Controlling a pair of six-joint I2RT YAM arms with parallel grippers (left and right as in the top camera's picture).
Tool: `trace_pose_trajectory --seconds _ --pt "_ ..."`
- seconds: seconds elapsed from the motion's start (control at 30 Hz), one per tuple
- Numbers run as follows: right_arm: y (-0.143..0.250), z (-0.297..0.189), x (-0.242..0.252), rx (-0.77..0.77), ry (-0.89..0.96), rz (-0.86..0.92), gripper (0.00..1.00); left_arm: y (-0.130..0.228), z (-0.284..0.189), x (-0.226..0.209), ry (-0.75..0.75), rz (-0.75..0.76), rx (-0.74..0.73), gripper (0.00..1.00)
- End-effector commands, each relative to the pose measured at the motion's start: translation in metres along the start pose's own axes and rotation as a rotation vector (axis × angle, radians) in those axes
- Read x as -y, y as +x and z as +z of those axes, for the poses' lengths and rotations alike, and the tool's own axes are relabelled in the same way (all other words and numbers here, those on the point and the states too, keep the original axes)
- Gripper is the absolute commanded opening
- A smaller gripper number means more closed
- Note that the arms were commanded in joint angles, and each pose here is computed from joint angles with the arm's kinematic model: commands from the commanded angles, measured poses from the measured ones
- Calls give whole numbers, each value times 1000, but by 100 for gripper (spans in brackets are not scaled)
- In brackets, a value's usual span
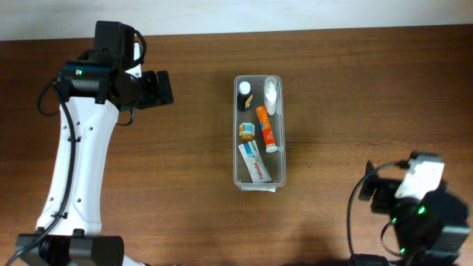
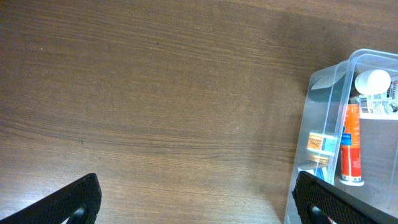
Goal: Pack container
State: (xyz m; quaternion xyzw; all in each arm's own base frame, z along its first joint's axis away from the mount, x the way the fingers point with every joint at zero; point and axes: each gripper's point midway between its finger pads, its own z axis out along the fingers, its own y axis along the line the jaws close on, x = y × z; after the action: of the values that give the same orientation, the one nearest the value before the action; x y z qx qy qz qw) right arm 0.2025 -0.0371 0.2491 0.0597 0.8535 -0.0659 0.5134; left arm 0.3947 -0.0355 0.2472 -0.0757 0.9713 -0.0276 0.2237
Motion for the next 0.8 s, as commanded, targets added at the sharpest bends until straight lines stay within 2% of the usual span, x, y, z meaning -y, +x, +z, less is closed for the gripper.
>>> trace_pose_trajectory --seconds 0.0,0.3,0.77 --pt "27 7 2 25 15 -14 98 -2 -6 -3 -5 5 17 99" --pt "90 32 -2 13 14 -15 98 -2 -6 -3 -5 5 17 99" --pt "120 47 -3 -14 13 -16 99 -2 -6 -3 -5 5 17 99"
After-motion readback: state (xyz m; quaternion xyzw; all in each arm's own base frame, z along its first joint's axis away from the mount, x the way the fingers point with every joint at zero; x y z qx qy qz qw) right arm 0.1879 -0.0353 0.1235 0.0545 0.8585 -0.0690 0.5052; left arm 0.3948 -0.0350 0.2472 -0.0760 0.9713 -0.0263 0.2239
